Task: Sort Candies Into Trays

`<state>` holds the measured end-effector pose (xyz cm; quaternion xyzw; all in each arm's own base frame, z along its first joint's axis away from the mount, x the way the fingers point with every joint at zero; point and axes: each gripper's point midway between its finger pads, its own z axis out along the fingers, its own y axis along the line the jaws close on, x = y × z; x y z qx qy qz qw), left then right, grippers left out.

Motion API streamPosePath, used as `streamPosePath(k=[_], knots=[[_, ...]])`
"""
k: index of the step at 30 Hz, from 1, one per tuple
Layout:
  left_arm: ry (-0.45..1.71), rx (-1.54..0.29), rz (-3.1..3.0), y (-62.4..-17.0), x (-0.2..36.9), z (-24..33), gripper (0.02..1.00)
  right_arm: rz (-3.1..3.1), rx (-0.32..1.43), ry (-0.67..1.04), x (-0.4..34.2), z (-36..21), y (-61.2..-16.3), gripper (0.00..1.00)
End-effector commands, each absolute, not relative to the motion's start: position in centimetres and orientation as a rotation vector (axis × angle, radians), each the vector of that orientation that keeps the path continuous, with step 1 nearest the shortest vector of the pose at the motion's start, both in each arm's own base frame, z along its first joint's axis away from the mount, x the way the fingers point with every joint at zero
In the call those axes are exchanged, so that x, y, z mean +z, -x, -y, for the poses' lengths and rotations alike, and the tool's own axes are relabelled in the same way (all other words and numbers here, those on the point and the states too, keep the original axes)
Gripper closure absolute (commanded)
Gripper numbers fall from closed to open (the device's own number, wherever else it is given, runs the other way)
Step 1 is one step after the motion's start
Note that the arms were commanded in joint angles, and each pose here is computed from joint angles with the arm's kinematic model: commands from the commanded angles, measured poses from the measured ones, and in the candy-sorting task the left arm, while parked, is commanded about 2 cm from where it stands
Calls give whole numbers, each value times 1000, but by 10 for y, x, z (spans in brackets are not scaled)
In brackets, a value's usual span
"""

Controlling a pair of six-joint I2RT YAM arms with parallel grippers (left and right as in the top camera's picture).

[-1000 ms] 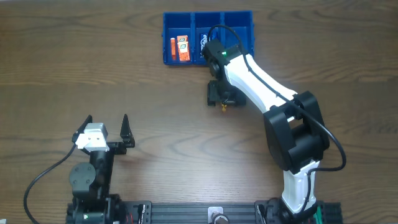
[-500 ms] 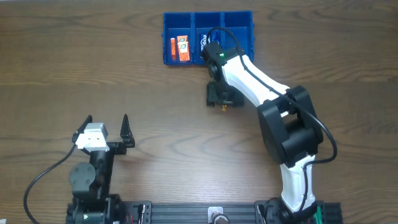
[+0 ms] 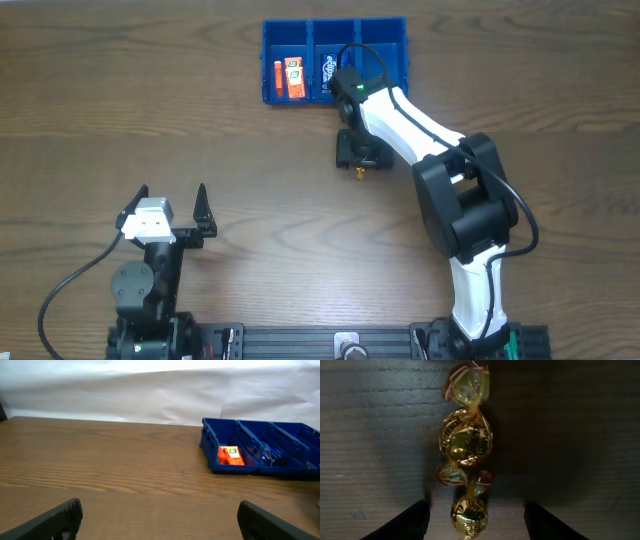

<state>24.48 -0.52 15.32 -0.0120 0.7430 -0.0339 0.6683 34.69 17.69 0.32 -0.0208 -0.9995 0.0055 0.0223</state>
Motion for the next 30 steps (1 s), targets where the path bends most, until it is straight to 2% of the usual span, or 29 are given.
streamPosePath(k=[1, 9, 21, 30], knots=[[13, -78, -1726, -244, 137, 7, 20, 3087, 40, 85, -5, -173, -347, 373], [13, -78, -1726, -244, 137, 7, 20, 3075, 49, 85, -11, -172, -346, 441], [13, -78, -1726, -244, 137, 7, 20, 3070, 53, 85, -10, -172, -345, 713], [13, -78, -1726, -244, 137, 7, 20, 3067, 57, 86, -10, -171, -344, 814]])
